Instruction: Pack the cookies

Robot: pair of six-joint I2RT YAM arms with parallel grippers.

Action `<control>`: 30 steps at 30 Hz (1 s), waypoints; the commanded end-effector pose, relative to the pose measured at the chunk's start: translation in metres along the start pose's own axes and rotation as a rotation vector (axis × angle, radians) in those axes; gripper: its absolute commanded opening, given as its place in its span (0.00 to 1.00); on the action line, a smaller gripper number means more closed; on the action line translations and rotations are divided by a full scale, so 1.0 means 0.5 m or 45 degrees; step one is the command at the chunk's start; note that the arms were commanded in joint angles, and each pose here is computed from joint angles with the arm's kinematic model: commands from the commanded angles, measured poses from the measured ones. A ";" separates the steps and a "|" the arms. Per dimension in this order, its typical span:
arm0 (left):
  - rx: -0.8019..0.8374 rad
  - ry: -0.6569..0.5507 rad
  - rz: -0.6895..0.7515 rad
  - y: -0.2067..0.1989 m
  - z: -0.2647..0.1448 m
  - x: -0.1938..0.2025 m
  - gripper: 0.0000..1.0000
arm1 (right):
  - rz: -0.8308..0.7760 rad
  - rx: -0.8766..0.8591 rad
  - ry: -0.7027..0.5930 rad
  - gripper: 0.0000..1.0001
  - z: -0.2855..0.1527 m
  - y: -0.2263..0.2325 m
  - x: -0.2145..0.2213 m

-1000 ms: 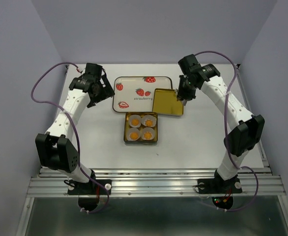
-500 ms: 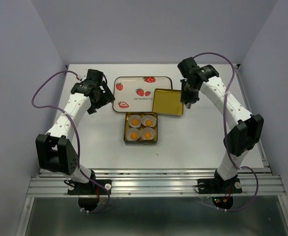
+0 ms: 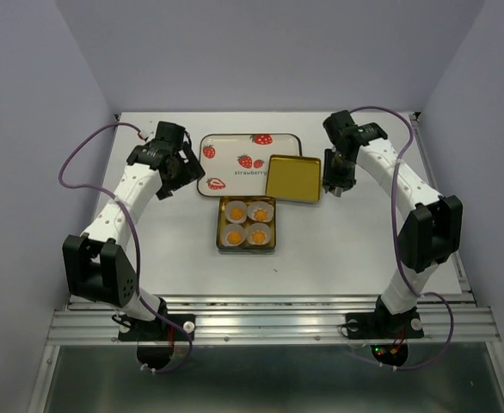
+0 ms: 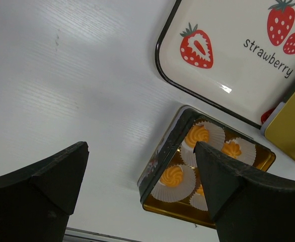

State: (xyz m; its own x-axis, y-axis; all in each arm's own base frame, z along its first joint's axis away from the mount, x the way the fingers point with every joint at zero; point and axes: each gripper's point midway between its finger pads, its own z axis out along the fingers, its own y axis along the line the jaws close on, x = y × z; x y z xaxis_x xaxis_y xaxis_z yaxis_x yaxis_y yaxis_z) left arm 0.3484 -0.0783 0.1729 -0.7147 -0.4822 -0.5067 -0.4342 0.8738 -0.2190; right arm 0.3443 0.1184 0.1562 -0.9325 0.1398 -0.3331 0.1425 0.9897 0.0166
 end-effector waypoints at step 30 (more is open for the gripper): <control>0.017 -0.018 0.082 -0.031 -0.003 0.001 0.99 | 0.054 -0.176 -0.126 0.41 0.005 0.047 -0.023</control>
State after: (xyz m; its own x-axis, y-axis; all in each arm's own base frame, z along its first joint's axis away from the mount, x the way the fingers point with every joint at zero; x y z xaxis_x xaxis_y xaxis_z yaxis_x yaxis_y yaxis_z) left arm 0.3466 -0.0920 0.1619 -0.7521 -0.4410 -0.4898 -0.3997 0.8961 -0.1932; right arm 0.3548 0.1370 0.1545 -0.9065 0.1622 -0.3897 0.1181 0.9838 0.1348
